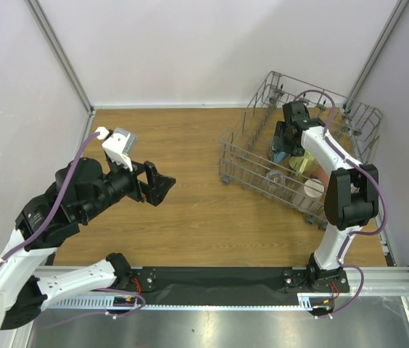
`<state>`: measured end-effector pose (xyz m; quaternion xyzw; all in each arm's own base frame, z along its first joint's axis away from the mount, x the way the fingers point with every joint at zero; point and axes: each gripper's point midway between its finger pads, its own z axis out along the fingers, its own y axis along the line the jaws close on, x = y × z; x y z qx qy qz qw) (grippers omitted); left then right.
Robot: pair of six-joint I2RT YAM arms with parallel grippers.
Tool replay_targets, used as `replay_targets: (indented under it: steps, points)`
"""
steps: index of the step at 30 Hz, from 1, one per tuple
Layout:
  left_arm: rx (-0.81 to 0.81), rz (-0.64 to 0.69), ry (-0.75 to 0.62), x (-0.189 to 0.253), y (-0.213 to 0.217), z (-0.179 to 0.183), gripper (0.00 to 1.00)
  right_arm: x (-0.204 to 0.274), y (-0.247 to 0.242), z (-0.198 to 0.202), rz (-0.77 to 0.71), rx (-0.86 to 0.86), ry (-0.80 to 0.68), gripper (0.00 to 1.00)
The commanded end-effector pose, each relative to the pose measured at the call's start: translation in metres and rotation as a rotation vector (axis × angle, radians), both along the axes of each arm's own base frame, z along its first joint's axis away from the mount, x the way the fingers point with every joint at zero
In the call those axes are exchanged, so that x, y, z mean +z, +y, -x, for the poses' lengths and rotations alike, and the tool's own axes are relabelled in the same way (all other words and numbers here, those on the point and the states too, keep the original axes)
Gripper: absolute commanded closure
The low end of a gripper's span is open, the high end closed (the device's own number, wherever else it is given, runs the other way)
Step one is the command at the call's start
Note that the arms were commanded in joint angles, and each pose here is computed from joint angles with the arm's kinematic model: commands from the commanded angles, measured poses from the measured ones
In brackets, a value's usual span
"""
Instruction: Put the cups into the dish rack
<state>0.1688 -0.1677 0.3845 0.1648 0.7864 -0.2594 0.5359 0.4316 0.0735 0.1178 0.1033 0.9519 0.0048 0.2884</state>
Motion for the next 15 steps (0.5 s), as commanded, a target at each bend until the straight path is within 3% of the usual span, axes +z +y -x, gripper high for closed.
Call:
replay_targets:
  steps: [1, 7, 15]
  points:
    - [-0.006, 0.054, -0.015, 0.017, -0.003, 0.0, 0.0, 0.033, 0.014, -0.018, -0.047, 0.028, -0.103, 0.34]
    - [-0.016, 0.057, -0.004, 0.016, -0.01, -0.002, 0.0, 0.055, 0.016, -0.016, -0.059, 0.044, -0.134, 0.25]
    - [-0.035, 0.071, 0.01, 0.017, -0.021, -0.004, 0.0, 0.097, 0.023, -0.009, -0.108, 0.075, -0.19, 0.21]
